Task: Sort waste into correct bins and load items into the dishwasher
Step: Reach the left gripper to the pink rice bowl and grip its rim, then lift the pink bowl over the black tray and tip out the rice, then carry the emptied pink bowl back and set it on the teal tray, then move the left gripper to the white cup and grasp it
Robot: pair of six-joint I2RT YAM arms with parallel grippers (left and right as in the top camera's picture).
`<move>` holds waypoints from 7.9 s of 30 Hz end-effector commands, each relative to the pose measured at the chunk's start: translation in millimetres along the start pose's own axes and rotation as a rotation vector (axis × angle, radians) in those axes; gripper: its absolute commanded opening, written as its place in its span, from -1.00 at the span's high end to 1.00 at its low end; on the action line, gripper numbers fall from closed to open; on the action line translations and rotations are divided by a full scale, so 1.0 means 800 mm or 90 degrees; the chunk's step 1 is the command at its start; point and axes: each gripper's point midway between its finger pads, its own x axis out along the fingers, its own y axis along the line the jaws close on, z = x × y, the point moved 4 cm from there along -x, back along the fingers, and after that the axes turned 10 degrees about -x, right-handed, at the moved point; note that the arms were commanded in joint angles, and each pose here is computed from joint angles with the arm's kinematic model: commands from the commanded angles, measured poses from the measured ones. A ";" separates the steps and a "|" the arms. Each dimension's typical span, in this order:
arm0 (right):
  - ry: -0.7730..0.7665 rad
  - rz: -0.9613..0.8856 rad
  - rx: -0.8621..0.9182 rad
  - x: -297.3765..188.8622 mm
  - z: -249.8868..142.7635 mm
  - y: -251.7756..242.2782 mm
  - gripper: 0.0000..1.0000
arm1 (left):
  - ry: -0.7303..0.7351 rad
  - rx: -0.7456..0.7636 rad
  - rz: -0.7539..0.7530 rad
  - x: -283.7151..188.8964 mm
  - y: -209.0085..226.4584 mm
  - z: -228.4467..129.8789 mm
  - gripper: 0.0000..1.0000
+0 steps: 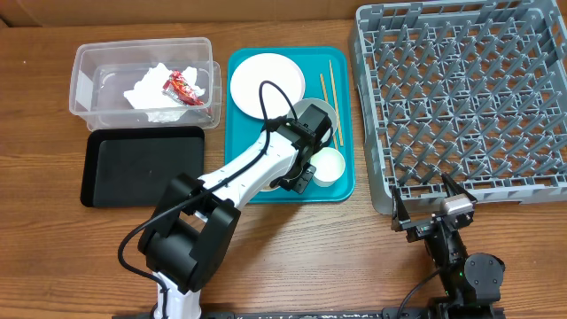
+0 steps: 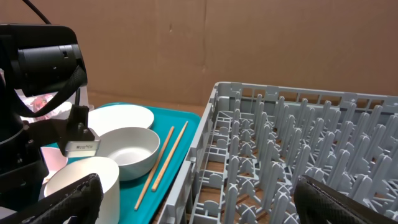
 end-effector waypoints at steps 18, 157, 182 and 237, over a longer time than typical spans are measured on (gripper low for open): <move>-0.003 0.000 0.004 0.000 -0.002 0.000 -1.00 | 0.027 -0.139 -0.200 -0.157 0.043 0.012 0.91; -0.003 0.000 0.004 0.000 -0.002 0.000 -1.00 | 0.059 -0.072 -0.140 -0.009 0.045 0.021 -0.10; -0.003 0.000 0.004 0.000 -0.002 0.000 -1.00 | -0.290 -0.062 -0.183 -0.329 0.069 0.098 -0.69; 0.009 -0.033 0.003 0.000 -0.006 -0.008 -1.00 | -0.098 -0.025 -0.188 -0.262 0.006 0.061 -0.55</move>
